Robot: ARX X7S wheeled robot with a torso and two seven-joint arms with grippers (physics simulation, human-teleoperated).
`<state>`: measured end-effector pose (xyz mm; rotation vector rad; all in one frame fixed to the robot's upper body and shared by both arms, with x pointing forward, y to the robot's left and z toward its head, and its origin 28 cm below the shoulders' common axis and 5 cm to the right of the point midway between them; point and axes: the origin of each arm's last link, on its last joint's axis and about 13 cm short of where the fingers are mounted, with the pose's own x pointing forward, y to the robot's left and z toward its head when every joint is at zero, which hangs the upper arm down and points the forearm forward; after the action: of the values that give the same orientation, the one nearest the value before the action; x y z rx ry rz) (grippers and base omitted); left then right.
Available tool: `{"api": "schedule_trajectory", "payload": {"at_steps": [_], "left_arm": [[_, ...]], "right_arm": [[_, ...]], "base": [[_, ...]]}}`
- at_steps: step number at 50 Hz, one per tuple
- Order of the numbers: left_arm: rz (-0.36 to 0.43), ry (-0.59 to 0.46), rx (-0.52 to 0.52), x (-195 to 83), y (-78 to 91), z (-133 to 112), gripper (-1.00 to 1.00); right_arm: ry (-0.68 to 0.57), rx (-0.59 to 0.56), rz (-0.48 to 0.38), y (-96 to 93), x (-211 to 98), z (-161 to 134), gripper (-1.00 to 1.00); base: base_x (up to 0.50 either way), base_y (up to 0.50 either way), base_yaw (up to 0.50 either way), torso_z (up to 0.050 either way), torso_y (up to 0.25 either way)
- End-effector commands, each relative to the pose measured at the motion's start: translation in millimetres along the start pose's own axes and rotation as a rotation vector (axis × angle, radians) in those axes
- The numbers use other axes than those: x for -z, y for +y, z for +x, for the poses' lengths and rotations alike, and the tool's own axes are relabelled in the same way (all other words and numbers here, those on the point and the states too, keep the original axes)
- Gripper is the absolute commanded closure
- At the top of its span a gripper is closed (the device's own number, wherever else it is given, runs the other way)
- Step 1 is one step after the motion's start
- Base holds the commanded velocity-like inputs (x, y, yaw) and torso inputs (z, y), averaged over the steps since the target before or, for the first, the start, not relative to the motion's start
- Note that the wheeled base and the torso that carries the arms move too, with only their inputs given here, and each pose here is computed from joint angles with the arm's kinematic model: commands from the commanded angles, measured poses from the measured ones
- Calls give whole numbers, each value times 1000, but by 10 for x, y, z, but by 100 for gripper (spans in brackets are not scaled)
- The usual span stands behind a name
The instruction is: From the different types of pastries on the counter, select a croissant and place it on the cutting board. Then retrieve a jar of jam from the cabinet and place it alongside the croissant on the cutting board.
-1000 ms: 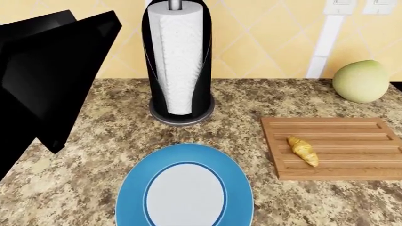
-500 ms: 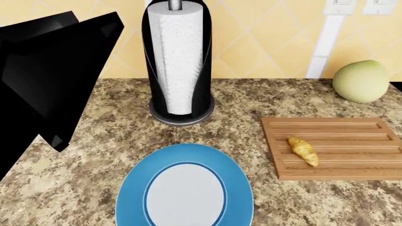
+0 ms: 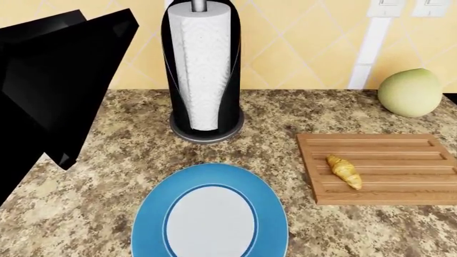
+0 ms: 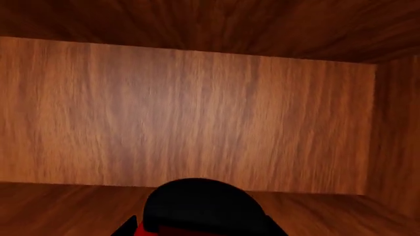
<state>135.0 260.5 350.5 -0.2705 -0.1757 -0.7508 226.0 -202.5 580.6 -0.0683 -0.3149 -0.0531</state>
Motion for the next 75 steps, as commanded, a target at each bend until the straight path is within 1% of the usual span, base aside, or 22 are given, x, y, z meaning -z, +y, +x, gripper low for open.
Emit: {"api": "schedule_trajectory", "payload": {"at_steps": [1,12,40,44,48,52,58,63,66,68,71,73,75], "left_arm": [[1,-4,1,2,0,1,-100],[2,-8,1,-4,-2,-3,-100],[0,-6,-1,11,-5,2,-100],[-1,-6,-2,15,-6,0,-100],[-2,-7,-5,22,2,-1,-100],[-6,-5,-8,39,19,6,-100],[-12,-6,-5,56,27,15,-100],[-16,-6,-7,64,32,14,-100],[-17,-7,-7,68,30,10,-100],[-13,-9,-8,73,31,8,-100],[-8,-10,-11,80,32,5,-100],[-1,-11,-13,82,30,1,-100],[4,-14,-19,88,31,-6,-100]], "right_arm": [[-94,-19,6,-17,-117,-170,100],[-103,-22,3,-50,-132,-237,100],[-101,-37,11,-74,-126,-257,100],[-102,-49,17,-78,-128,-281,100],[-111,-84,18,-83,-146,-383,100],[-113,-125,15,-99,-156,-580,100],[-143,-193,29,-123,-126,-997,100],[-159,-233,21,-127,-132,-995,100],[-151,-259,12,-80,-142,-963,100],[-133,-281,7,-62,-70,-891,100],[-116,-319,0,-116,28,-822,100],[-113,-323,3,-179,71,-815,100],[-100,-319,15,-239,192,-775,100]], "base": [[0,0,0,0,0],[-266,0,0,0,0],[-482,-1,0,0,0],[0,0,0,0,0],[0,0,0,0,0],[0,0,0,0,0],[0,0,0,0,0],[0,0,0,0,0],[0,0,0,0,0],[0,0,0,0,0],[0,0,0,0,0],[0,0,0,0,0],[0,0,0,0,0]]}}
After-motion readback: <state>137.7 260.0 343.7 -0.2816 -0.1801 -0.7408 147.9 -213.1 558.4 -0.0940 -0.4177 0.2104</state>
